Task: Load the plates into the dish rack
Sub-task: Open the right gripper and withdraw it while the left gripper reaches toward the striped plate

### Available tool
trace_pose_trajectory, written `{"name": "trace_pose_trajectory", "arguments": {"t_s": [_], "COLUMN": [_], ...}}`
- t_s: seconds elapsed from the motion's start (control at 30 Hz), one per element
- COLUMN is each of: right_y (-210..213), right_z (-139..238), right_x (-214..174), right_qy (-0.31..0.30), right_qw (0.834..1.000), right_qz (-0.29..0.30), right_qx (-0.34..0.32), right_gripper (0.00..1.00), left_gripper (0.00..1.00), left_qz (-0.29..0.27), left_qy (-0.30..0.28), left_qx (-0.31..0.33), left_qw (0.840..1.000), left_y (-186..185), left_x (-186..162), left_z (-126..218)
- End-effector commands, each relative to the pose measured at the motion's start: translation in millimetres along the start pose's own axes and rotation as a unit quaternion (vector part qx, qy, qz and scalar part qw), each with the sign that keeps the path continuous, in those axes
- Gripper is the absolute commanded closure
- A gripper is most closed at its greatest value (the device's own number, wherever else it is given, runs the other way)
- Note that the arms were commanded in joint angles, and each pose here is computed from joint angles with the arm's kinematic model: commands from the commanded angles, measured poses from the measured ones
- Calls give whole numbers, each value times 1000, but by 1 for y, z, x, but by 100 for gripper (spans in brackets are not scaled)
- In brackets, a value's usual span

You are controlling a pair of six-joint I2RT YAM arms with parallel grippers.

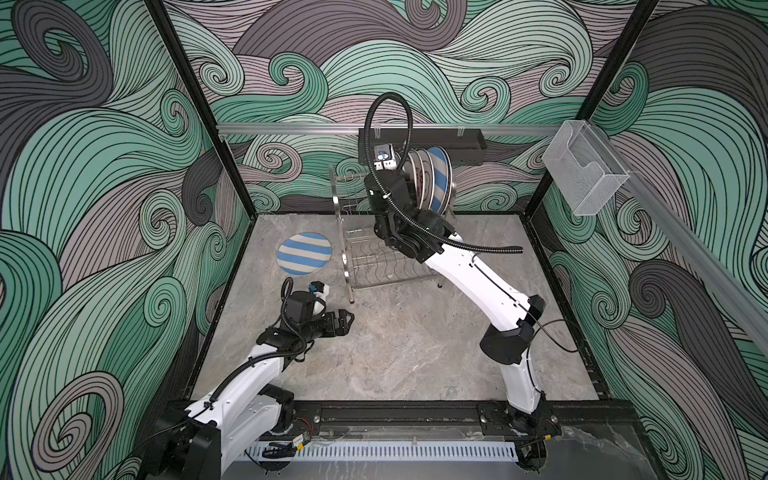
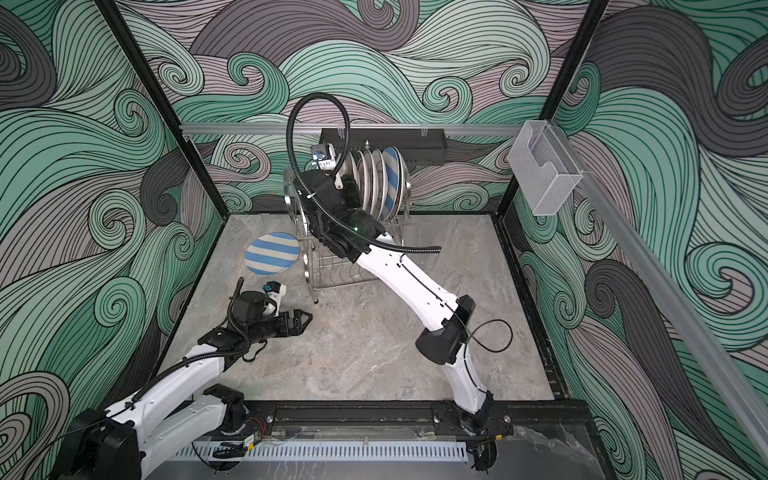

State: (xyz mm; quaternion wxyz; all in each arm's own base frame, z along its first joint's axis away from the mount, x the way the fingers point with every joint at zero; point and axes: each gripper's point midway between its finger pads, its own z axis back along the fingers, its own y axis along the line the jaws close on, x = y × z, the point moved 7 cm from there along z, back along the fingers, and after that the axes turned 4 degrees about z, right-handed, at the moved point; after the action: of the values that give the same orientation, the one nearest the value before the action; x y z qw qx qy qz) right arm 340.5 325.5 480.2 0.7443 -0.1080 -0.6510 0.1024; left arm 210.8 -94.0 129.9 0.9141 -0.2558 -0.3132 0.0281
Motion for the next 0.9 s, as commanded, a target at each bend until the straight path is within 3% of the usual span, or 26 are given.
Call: {"name": "trace_pose_trajectory", "arguments": {"t_s": [0.0,0.17,0.37,0.6,0.73,0.87], "right_y": [-45,-71,-101,-116,-130,-136], "right_z": [45,89,138,177,193,203], "right_x": [29,-4,-98,-221,-243,-260], "right_qy": [-25,-16,33,69,51,64], "right_qw": [997,979,953,920,908,901], "right_qz": [-33,-25,-69,-136,-158,-169], "right_qx": [68,200,293,362,384,395], "right_gripper": [47,34,25,21,21,19], "left_gripper": [1,1,1,1,1,1], "left_qz": [10,65,40,12,7,46], "left_qy": [-18,-66,-162,-133,-138,-100], "left_qx": [30,110,170,208,218,220], "left_qw": [999,990,971,969,966,969], "left_y": [4,16,9,-8,-8,16], "left_x": [6,12,57,126,164,188], "left_z": [8,29,59,25,2,-24]}}
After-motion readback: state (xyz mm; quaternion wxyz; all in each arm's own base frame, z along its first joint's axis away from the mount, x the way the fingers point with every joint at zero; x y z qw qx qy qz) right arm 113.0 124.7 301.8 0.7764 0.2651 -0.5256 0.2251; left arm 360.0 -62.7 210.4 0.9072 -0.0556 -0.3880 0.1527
